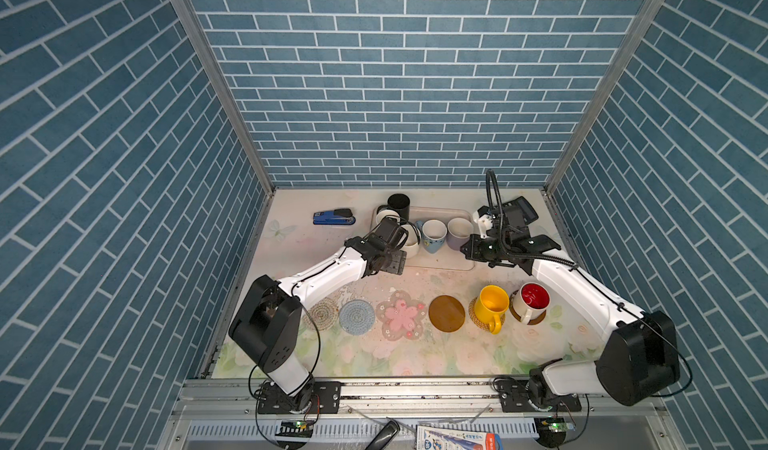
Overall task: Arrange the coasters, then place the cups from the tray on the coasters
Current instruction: 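Lower left gripper onto the white speckled mug handle and close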
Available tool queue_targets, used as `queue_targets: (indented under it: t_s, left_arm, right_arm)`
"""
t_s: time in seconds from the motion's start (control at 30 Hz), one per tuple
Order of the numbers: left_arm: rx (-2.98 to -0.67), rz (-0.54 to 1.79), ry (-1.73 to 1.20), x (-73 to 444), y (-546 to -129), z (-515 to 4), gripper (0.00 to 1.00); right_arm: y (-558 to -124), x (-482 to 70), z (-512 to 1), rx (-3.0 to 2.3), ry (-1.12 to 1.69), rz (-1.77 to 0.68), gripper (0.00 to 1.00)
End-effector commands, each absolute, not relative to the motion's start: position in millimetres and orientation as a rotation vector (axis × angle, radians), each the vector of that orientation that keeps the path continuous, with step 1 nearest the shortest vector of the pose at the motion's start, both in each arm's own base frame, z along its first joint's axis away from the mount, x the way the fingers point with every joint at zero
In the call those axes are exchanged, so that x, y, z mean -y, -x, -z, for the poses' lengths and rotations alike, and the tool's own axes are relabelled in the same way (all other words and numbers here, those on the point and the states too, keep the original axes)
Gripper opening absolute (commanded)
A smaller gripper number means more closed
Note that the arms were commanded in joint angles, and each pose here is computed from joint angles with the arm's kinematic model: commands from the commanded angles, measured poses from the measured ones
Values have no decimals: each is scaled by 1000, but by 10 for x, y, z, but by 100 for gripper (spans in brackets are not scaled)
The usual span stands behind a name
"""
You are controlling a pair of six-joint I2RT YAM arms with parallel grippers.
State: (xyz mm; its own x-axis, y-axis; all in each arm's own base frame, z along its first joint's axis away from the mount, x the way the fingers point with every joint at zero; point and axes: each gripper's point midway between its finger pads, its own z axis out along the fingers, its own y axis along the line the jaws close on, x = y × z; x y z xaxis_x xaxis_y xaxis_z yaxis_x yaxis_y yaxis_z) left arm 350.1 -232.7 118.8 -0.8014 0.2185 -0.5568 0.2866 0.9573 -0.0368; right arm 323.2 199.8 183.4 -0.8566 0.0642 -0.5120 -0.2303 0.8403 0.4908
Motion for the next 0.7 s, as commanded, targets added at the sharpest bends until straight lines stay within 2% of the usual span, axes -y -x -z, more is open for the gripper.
queue_targets:
  t_s: [0.0,0.2,0.4,0.47,0.6,0.67]
  left_arm:
    - [-2471,197,-396,2467,-3686,-1316,70]
    - [-2473,178,-406,2472,-3825,-1261,62]
    - [-2490,191,-391,2425,-3885,-1175,60]
    - [-2492,200,-390,2420,-3894,-1147,60]
    - [-2489,230,-398,2455,-3928,-1116,60]
    - [-2490,238,-417,2485,-3938,-1096,58]
  right_arm:
    - [-3097,-1983,-1848,-2471,193,-757,0]
    - [-2983,-1918,-1876,-2457,204,-745,0]
    - [-2935,-1899,-1838,-2461,206,-746,2]
    - [-2931,-1906,-1841,-2457,209,-755,10]
    - [-2916,-1949,-1893,-2426,226,-795,38]
    - [-2913,-1952,-1920,-2409,226,-802,47]
